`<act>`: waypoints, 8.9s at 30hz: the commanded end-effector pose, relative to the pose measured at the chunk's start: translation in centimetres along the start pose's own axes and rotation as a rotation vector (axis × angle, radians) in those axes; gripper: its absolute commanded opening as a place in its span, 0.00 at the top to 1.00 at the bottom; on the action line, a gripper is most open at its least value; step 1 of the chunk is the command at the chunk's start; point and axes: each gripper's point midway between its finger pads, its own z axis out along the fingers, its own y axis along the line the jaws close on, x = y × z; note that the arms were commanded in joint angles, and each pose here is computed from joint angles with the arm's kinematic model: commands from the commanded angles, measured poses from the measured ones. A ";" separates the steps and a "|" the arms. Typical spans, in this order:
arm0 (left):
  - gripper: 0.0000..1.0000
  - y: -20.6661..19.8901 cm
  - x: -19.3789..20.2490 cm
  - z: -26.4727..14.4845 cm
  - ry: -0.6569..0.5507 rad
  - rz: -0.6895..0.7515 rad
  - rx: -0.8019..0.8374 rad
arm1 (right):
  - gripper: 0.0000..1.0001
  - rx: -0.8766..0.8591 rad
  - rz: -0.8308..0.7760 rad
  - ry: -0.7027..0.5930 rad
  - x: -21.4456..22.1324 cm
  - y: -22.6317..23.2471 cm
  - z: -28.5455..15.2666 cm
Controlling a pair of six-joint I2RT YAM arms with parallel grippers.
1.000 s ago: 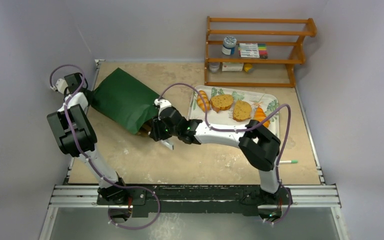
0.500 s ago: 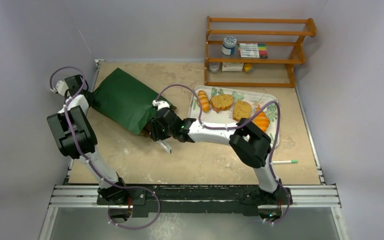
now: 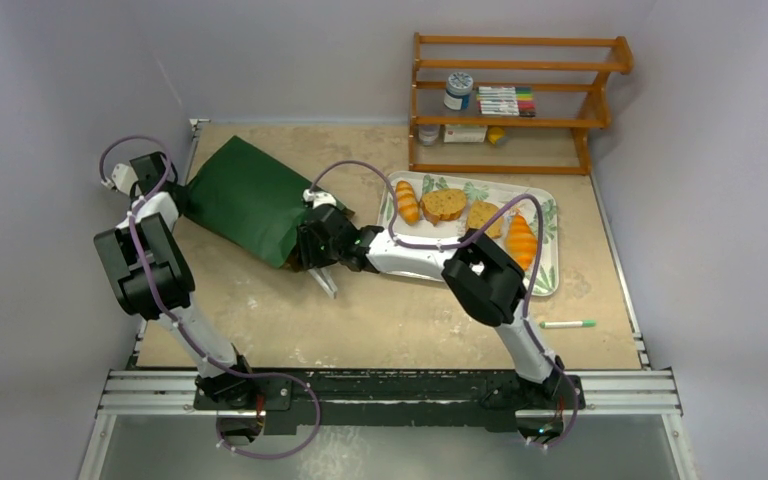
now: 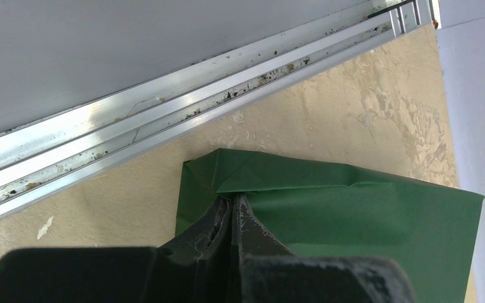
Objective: Take the fake bread out of the paper bag
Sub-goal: Take out the fake bread from the paper bag, then place the fake bread in the container, then adjust the paper bag at the center of the board, then place the clamp on the paper bag.
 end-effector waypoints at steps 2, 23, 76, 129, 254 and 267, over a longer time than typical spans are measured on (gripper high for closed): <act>1.00 0.0 -0.4 -0.8 -0.016 -0.011 0.021 | 0.52 -0.032 0.014 -0.075 -4.2 0.3 0.8; 1.00 0.7 -0.7 0.0 -0.055 -0.090 -0.018 | 0.89 -0.030 -0.032 -0.066 -5.7 -1.1 0.3; 1.00 -1.2 1.9 -2.8 -0.153 -0.113 -0.167 | 0.97 0.411 0.340 -0.216 0.2 -13.0 -32.9; 1.00 0.0 0.4 -2.4 -0.055 -0.031 -0.080 | 0.53 0.392 0.480 -0.064 10.8 -16.3 -28.9; 0.49 1.8 -2.4 -28.0 -0.274 -0.096 0.164 | 0.59 0.123 -0.079 -0.210 -8.1 -3.1 -8.2; 0.51 4.0 -1.0 -28.1 -0.260 -0.064 0.146 | 0.56 0.153 -0.069 -0.258 -7.5 -4.0 -0.7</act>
